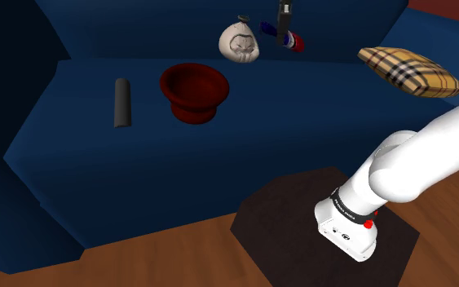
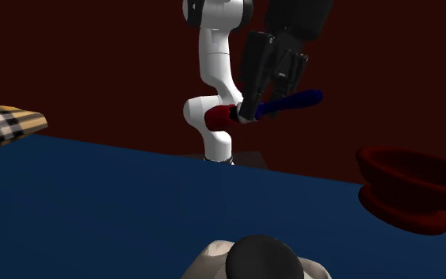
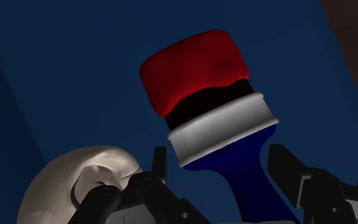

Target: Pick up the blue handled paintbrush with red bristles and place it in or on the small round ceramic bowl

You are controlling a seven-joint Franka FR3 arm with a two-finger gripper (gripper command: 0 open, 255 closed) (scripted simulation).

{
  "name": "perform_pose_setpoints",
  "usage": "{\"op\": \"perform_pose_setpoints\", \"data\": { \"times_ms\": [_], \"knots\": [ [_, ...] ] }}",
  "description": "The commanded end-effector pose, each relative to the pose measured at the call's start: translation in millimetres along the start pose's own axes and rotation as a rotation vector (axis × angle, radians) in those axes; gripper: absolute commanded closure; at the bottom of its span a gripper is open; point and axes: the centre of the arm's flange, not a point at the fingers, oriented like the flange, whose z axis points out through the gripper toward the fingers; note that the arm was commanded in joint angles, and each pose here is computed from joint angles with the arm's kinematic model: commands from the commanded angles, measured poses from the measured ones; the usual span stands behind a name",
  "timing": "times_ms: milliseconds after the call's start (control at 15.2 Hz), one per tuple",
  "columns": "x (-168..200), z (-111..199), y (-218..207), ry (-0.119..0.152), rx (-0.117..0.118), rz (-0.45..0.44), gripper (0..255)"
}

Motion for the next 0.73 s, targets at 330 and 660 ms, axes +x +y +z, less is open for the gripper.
{"op": "perform_pose_setpoints", "data": {
  "times_ms": [330, 660],
  "knots": [
    [-6.6, -36.3, 8.6, 0.0, 0.0, 0.0, 255],
    [32.7, -53.4, -22.4, 0.0, 0.0, 0.0, 255]
  ]
}}
